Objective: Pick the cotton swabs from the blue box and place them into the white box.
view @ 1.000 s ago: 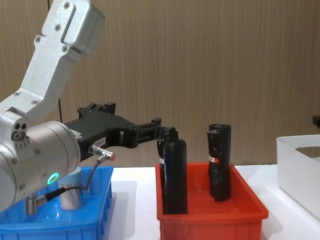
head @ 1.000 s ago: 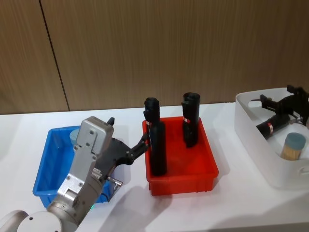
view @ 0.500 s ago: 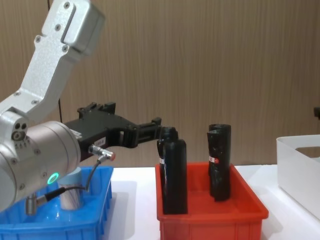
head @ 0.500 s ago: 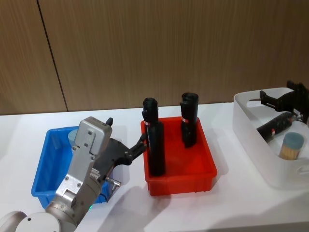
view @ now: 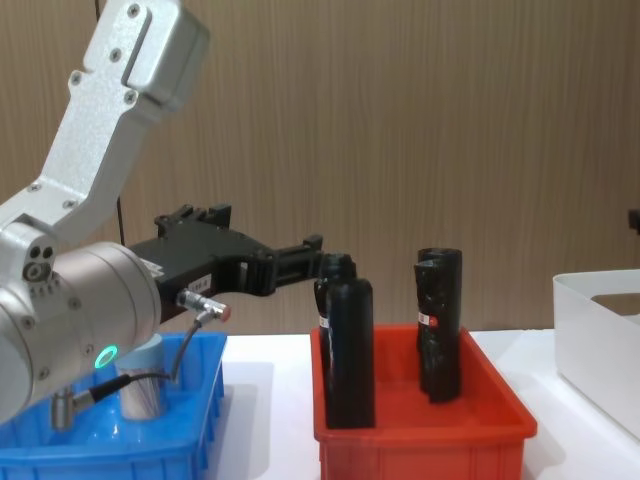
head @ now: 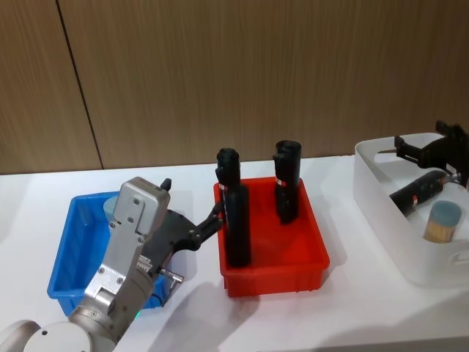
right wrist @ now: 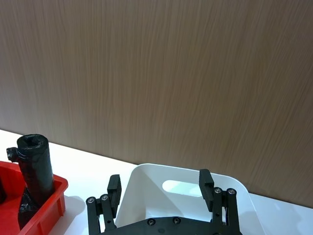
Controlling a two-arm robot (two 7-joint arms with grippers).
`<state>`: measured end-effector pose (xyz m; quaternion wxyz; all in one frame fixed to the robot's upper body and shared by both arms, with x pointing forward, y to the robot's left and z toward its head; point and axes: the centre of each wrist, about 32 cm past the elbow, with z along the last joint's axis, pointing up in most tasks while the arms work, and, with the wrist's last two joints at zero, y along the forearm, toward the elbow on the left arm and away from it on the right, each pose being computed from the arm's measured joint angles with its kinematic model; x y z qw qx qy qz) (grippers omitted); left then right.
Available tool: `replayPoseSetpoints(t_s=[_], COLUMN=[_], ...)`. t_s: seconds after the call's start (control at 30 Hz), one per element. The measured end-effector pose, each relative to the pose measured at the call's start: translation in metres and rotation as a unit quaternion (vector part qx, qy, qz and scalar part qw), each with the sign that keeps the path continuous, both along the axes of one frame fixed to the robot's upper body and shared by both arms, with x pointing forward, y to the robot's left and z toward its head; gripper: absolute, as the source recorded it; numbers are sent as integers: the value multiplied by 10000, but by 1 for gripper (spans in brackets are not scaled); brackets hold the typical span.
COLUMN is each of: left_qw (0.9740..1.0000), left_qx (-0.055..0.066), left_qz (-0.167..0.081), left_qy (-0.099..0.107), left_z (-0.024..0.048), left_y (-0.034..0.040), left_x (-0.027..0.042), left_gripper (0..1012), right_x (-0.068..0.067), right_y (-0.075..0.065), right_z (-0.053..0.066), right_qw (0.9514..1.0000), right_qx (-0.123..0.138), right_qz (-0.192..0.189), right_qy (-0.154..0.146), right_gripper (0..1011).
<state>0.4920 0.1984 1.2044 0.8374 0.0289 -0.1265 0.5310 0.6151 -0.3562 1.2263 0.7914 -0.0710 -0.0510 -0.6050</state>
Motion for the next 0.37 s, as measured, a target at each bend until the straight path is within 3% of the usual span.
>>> replayPoseSetpoints(t_s=[0.37], left_qw=[10000], left_qx=[0], left_qz=[0], left_qy=[0], left_z=[0], left_y=[0], left_x=[0], left_gripper=[1004], right_x=[-9], right_y=[2], right_z=[8], right_qw=[10000], right_qx=[1], right_qz=[-1], right_qy=[-15], right_gripper=[1002])
